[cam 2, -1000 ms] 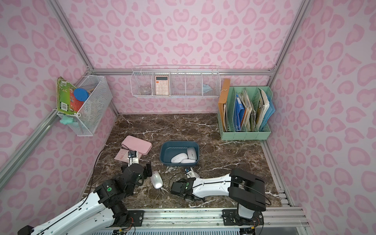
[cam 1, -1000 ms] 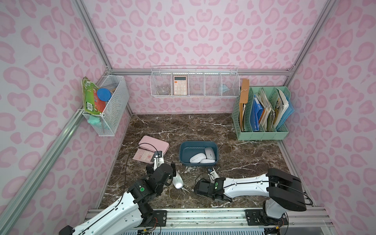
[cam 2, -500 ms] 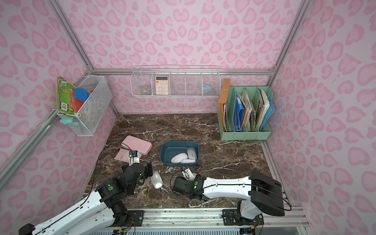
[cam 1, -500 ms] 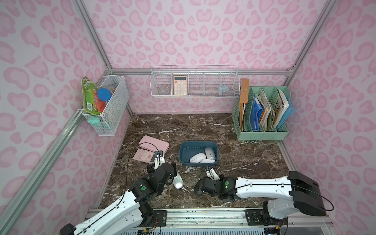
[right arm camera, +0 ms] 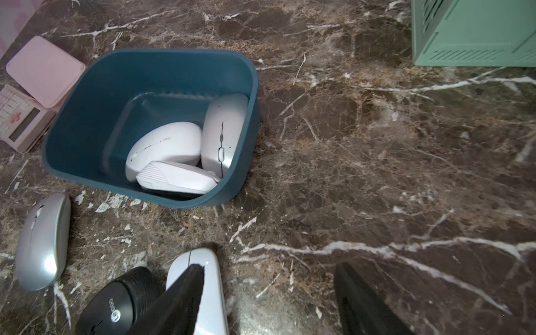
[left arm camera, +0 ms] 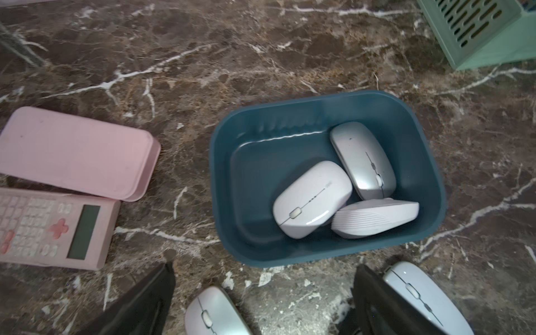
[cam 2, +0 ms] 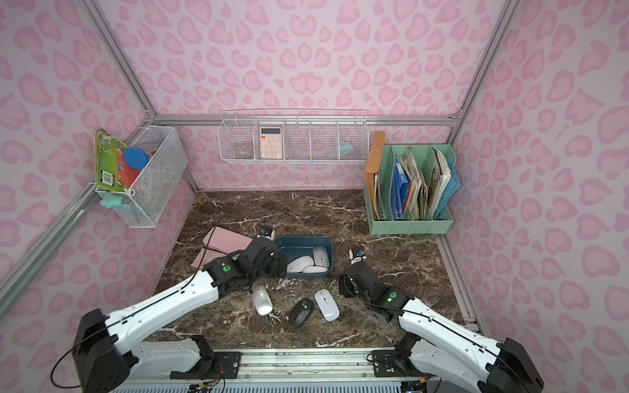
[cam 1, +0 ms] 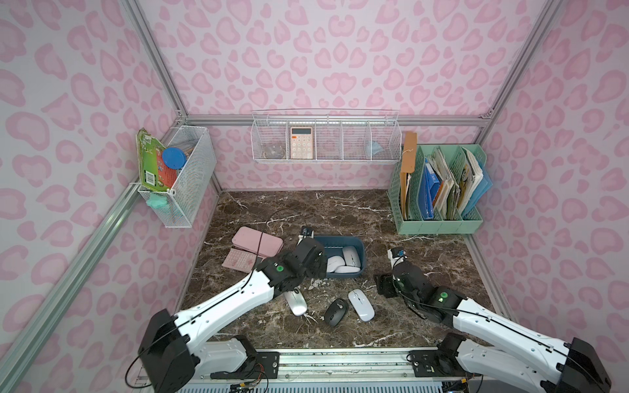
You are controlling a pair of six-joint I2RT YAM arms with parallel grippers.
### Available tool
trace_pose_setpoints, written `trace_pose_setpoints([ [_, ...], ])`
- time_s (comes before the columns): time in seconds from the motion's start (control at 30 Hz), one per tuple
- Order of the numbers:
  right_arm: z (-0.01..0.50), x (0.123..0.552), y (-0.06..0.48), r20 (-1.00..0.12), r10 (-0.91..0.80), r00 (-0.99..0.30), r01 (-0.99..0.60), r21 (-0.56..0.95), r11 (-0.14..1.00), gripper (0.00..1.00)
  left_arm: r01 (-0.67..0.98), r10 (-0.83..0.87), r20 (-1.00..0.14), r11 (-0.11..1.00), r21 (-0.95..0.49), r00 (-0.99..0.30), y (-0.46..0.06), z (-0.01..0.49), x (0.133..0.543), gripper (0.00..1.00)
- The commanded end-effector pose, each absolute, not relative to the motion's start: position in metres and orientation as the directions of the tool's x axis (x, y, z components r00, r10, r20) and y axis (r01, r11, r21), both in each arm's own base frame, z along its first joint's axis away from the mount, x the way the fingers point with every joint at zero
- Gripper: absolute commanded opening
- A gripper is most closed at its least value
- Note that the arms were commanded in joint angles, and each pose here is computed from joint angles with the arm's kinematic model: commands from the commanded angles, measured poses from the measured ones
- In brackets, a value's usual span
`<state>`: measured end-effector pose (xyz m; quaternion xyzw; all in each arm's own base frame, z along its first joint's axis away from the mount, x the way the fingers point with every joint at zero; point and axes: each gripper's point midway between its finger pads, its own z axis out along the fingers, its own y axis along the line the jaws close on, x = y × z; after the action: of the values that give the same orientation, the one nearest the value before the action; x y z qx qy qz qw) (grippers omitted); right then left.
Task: Take out the mouse from the storage box
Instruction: Pick up the mouse from the storage box.
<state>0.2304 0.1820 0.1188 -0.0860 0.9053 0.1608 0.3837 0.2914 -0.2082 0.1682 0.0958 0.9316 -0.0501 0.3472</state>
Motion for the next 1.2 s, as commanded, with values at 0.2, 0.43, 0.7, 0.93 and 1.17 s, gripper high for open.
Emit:
trace_pose_setpoints([
  [0.2,0.105,0.237,0.187,-0.749,-0.037,-0.662,-0.363,0.277,0.889,0.77,0.453,0.414,-0.375,0.891,-0.019,-0.829,-0.260,0.122,0.283,0.97],
  [0.43,0.091,0.233,0.177,-0.743,-0.022,-0.668,-0.364,0.301,0.881,0.77,0.515,0.493,-0.278,0.857,-0.007,-0.824,-0.277,0.097,0.294,0.92],
  [0.7,0.086,0.231,0.179,-0.742,-0.005,-0.670,-0.373,0.331,0.867,0.77,0.532,0.523,-0.192,0.847,0.005,-0.830,-0.285,0.077,0.303,0.88],
  [0.93,0.082,0.232,0.179,-0.737,-0.009,-0.676,-0.368,0.327,0.870,0.77,0.506,0.503,-0.149,0.863,0.021,-0.852,-0.276,0.060,0.306,0.84],
  [1.17,0.080,0.232,0.180,-0.733,-0.015,-0.680,-0.370,0.325,0.870,0.78,0.458,0.455,-0.167,0.889,0.025,-0.874,-0.267,0.053,0.321,0.83],
])
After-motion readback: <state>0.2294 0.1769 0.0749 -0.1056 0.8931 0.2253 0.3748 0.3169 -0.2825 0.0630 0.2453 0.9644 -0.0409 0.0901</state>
